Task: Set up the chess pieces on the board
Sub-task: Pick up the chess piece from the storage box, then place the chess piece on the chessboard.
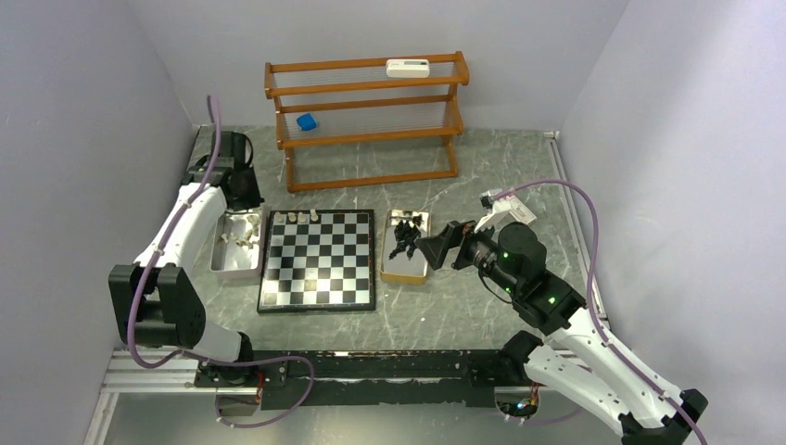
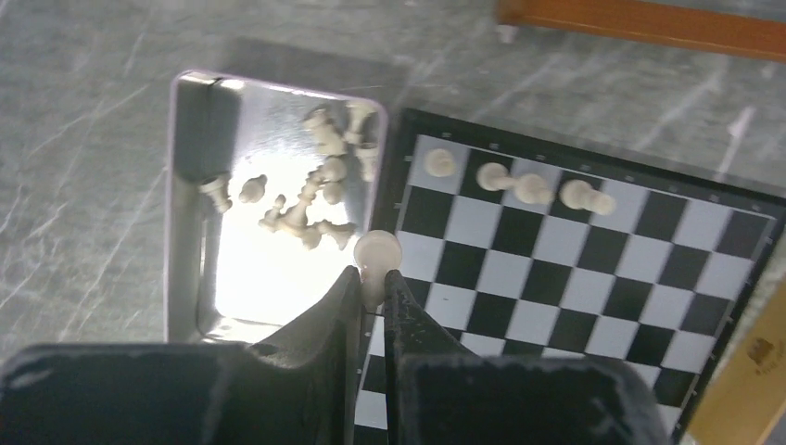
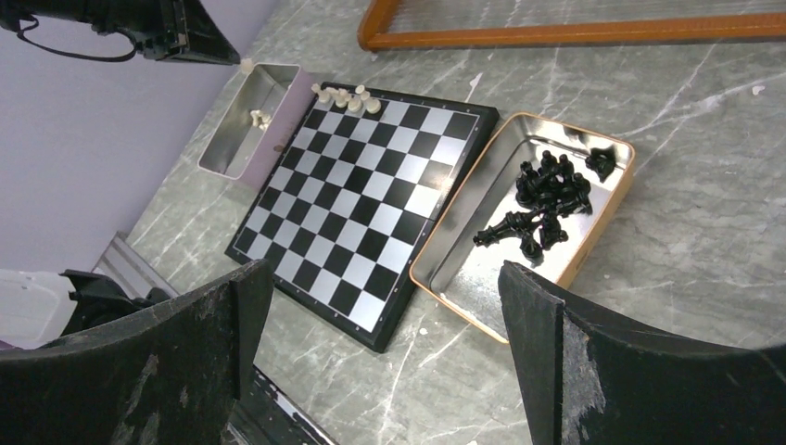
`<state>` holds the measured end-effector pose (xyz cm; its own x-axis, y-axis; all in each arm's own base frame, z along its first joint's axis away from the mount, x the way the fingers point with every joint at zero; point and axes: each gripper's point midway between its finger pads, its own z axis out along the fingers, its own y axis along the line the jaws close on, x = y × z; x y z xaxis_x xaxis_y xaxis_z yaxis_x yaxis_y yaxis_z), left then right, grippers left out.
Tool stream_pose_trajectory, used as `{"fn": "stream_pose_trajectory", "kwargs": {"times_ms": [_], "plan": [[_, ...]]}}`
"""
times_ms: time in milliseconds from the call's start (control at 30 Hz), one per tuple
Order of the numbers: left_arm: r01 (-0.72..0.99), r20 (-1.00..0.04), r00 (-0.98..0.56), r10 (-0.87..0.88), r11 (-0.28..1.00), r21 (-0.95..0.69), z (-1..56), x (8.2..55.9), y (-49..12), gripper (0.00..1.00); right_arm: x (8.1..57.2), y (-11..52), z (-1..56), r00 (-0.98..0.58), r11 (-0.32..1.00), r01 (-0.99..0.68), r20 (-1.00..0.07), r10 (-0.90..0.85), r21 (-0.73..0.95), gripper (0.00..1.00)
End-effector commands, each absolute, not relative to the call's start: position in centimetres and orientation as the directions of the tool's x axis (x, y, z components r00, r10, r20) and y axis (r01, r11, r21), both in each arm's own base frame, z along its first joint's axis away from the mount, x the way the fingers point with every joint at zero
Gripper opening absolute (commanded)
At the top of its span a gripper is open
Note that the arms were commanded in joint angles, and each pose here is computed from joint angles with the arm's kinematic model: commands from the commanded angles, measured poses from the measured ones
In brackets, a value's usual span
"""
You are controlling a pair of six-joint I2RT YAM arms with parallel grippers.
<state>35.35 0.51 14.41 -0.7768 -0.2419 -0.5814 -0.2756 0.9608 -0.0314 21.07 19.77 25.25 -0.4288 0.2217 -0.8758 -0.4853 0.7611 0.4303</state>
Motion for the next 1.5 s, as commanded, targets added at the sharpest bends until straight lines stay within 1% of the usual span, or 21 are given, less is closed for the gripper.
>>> {"fn": "stream_pose_trajectory", "kwargs": {"times_ms": [0, 300, 533, 900, 1133, 1467], "plan": [[-0.19, -0.574, -0.799, -0.178, 0.981, -0.04, 15.7, 35.3, -2.3, 0.14, 21.1, 19.8, 26.2, -0.415, 0.755, -0.488, -0.877, 0.241, 0.439, 0.96], [-0.062, -0.522, -0.849, -0.08, 0.997, -0.052, 13.8, 35.0, -7.0, 0.15, 21.2, 19.9, 26.0, -0.422, 0.759, -0.482, -0.875, 0.238, 0.439, 0.96], [0.076, -0.478, -0.877, 0.044, 0.996, -0.048, 13.1, 35.1, -11.9, 0.15, 21.4, 20.0, 25.7, -0.43, 0.761, -0.478, -0.872, 0.233, 0.438, 0.96], [0.201, -0.503, -0.852, 0.145, 0.978, -0.058, 12.7, 39.0, -18.6, 0.15, 21.7, 20.0, 25.8, -0.436, 0.771, -0.462, -0.869, 0.233, 0.439, 0.95], [0.246, -0.482, -0.857, 0.185, 0.967, -0.068, 10.5, 39.9, -21.5, 0.16, 21.9, 20.0, 25.8, -0.439, 0.777, -0.452, -0.867, 0.234, 0.439, 0.95], [0.24, -0.445, -0.87, 0.211, 0.971, -0.01, 7.6, 40.1, -21.7, 0.17, 22.1, 20.2, 25.7, -0.443, 0.776, -0.448, -0.864, 0.238, 0.443, 0.95]]}}
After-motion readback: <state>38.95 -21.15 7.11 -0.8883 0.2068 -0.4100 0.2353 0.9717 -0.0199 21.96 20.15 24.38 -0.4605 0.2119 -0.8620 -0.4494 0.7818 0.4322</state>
